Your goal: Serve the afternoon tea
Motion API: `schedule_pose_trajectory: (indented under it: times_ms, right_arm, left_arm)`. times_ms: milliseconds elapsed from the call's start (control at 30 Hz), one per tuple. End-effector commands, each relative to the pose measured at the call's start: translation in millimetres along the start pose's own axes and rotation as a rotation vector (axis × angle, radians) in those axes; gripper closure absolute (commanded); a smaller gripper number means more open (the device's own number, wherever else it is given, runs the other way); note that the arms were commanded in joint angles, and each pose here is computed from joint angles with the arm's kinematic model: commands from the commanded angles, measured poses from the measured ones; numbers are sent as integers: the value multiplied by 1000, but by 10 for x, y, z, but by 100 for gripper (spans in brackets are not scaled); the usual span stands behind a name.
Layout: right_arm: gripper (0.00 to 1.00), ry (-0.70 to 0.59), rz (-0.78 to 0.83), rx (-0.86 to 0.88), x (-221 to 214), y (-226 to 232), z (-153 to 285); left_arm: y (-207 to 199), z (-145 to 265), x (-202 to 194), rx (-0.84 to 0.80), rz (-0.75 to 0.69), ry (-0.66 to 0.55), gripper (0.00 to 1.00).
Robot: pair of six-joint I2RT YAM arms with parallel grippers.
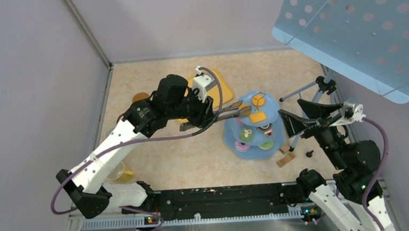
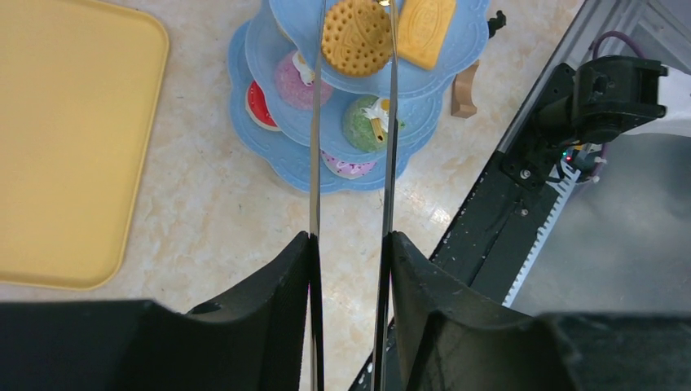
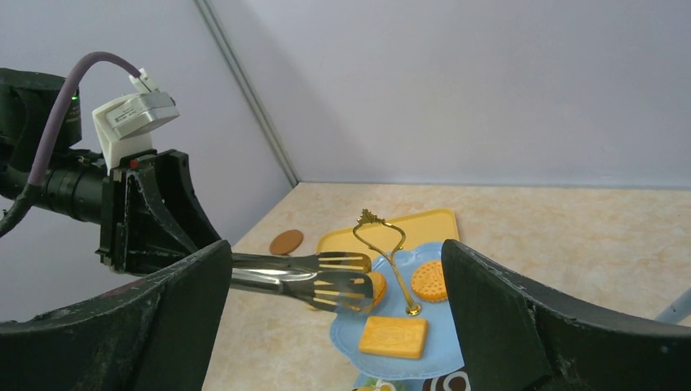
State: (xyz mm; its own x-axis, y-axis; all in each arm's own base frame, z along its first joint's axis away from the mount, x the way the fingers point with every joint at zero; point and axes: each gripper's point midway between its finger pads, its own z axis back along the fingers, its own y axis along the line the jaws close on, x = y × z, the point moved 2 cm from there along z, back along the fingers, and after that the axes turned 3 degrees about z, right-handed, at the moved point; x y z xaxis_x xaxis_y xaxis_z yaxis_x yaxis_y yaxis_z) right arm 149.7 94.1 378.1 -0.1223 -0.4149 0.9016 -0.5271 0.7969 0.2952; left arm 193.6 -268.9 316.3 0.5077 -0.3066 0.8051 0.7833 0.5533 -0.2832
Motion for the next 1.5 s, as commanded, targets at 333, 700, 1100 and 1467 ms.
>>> schedule_pose_trajectory:
  times_ms: [333,700,1100,1467]
  right_arm:
    - [3,-42,-1,11,156,52,56]
    - [3,-28,4,1,78,13,31]
    - [3,-38,15,30,148,74,46]
    - [3,-46,-6,22,83,51,165]
  left_arm:
    - [13,-9,325,27,-39,-124,51]
    - [630,747,329,510,-80,-182,53]
    - [1854,-233,144,610,-259,-284,53]
    - [2416,-1406,-88,444,-231,-188,55]
